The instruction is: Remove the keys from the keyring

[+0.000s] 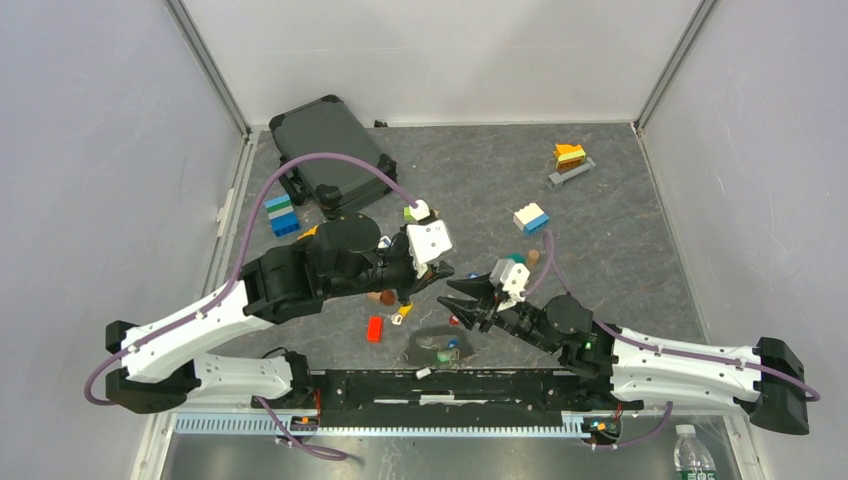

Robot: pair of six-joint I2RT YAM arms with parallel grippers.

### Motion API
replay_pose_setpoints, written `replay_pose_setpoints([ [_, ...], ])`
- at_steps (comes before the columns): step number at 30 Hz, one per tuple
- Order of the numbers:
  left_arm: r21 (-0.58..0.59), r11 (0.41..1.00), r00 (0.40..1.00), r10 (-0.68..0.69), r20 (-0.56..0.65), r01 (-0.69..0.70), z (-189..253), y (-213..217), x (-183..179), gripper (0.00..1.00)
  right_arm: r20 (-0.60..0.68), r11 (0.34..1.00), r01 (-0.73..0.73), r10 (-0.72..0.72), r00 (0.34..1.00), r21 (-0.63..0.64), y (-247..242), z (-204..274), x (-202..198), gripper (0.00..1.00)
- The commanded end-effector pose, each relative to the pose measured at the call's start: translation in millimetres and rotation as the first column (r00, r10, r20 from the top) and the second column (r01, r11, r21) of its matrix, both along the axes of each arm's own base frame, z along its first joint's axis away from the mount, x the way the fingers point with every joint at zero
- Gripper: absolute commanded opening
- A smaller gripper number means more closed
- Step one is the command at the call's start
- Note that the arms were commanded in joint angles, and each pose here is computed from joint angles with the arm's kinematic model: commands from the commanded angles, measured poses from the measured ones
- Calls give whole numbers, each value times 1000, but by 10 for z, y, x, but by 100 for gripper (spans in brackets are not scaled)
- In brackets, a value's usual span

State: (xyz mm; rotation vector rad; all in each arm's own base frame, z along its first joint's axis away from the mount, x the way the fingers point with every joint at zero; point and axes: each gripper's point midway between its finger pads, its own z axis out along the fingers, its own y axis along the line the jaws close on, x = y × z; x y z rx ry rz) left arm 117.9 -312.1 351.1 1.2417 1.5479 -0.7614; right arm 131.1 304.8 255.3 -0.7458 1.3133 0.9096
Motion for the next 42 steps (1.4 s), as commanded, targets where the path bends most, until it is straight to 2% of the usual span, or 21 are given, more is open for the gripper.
replay_pose_setpoints([
  [1, -53, 998, 999, 42, -1, -42, 112, 14, 39, 2, 17, 999, 32, -32, 999, -14, -38, 44, 42, 43],
  [10, -90, 964, 969, 248, -17, -249, -25, 257, 282, 6, -24, 987, 117, -120, 992, -108, -231, -239, 134, 44],
  [16, -133, 932, 940, 324, -111, -337, -219, 398, 319, 4, -112, 951, 194, -225, 968, -239, -364, -565, 221, 46],
  [19, -141, 923, 926, 334, -176, -359, -375, 450, 303, 3, -138, 932, 191, -243, 960, -308, -387, -716, 214, 47],
  [23, -238, 911, 923, 270, -273, -337, -400, 481, 233, 2, -162, 923, 197, -261, 952, -332, -416, -832, 210, 47],
  [30, -398, 821, 879, 240, -411, -410, -197, 676, 345, 2, -184, 921, 204, -276, 944, -333, -425, -882, 211, 48],
  [37, -345, 797, 817, 293, -497, -496, -316, 689, 457, 2, -188, 909, 193, -277, 942, -369, -436, -954, 196, 48],
  [42, -334, 788, 813, 331, -478, -517, -396, 744, 505, 2, -188, 909, 175, -260, 947, -378, -423, -980, 172, 49],
])
